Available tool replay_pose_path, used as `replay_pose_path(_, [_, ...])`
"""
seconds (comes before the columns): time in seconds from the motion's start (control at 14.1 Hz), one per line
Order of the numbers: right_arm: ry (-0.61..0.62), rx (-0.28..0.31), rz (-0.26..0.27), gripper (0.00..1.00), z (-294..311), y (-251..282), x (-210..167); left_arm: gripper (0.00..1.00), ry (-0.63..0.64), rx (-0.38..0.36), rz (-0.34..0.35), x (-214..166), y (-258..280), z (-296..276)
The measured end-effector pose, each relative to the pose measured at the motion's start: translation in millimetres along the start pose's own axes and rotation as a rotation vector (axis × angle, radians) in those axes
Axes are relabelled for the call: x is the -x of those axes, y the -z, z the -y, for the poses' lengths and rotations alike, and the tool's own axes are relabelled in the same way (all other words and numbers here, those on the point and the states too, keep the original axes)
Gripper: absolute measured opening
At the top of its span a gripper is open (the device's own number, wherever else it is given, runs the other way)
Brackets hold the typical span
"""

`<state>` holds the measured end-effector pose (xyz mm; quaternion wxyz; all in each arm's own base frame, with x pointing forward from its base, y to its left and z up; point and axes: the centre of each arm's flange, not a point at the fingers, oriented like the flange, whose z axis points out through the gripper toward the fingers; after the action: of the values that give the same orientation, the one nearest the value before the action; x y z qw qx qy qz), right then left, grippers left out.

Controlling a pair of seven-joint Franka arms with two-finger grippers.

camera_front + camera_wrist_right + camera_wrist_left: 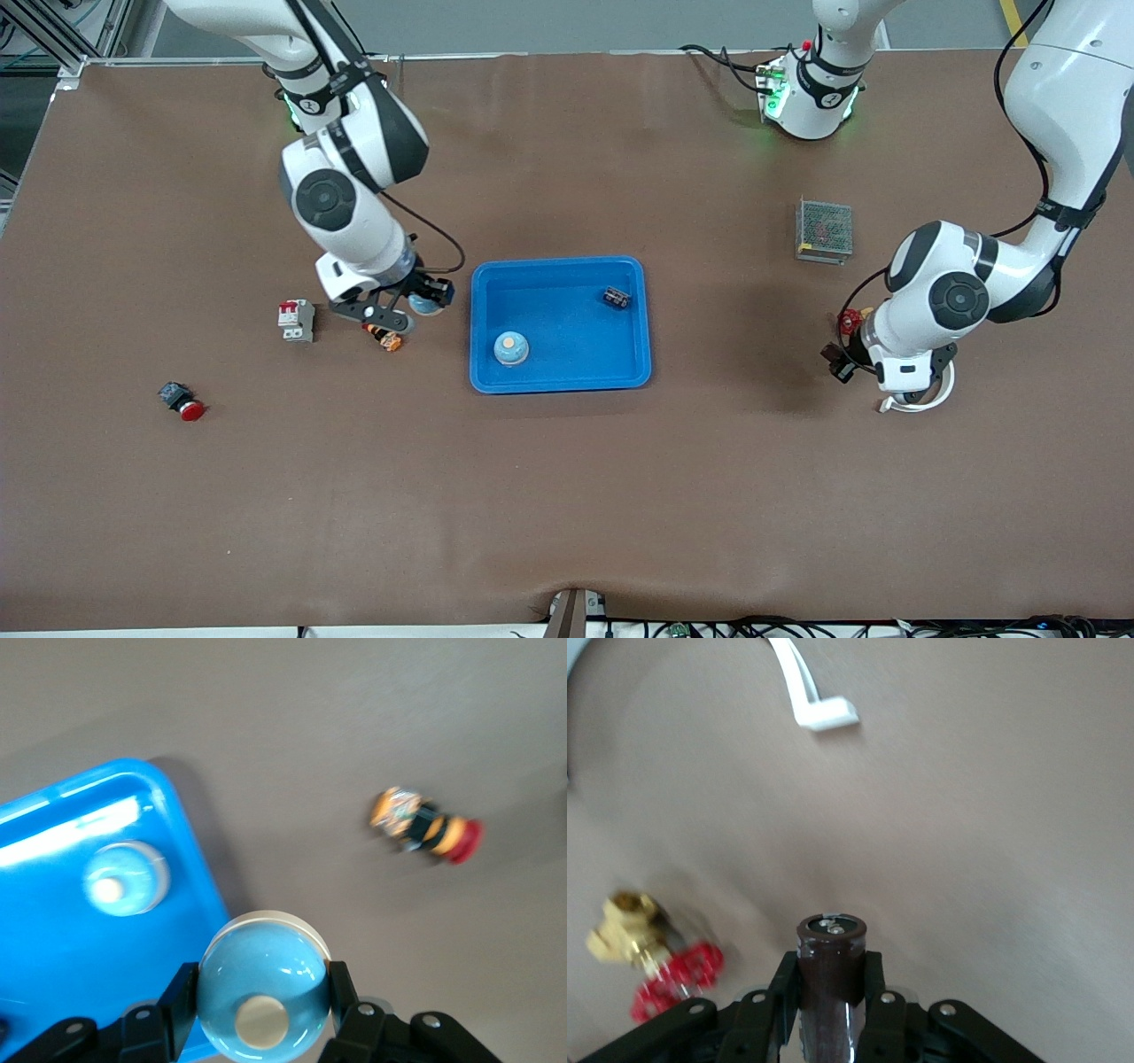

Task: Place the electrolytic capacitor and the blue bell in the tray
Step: 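Carry the bell and capacitor to the tray with the right and left grippers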

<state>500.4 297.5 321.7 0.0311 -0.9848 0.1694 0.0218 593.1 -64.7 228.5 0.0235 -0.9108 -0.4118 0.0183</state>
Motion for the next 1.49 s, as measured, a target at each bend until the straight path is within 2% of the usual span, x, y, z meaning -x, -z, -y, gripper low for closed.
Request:
replay_pose_path(0.28, [-0.069,-0.051,-0.014,0.63,42,-39,52,0.33,0.082,0.025,0.011,40,20,-27])
replay_pose_path(0.5, [-0.094,-0.064,-0.004,0.63,56,-70,70,0.33,0.127,0.039,0.014,86,28,-53])
replay_pose_path(0.92, [-0.111,-0.081,-0.007,0.63,64,-104,79,0.33,0.226,0.095,0.018,176,51,-113])
replay_pose_path(1.2, [-0.126,-0.064,-0.032,0.63,68,-122,82,0.33,0.291,0.132,0.065,213,56,-149])
replay_pose_path(1.49, [-0.130,-0.062,-0.036,0.63,71,-130,78,0.33,0.326,0.133,0.068,243,45,-175])
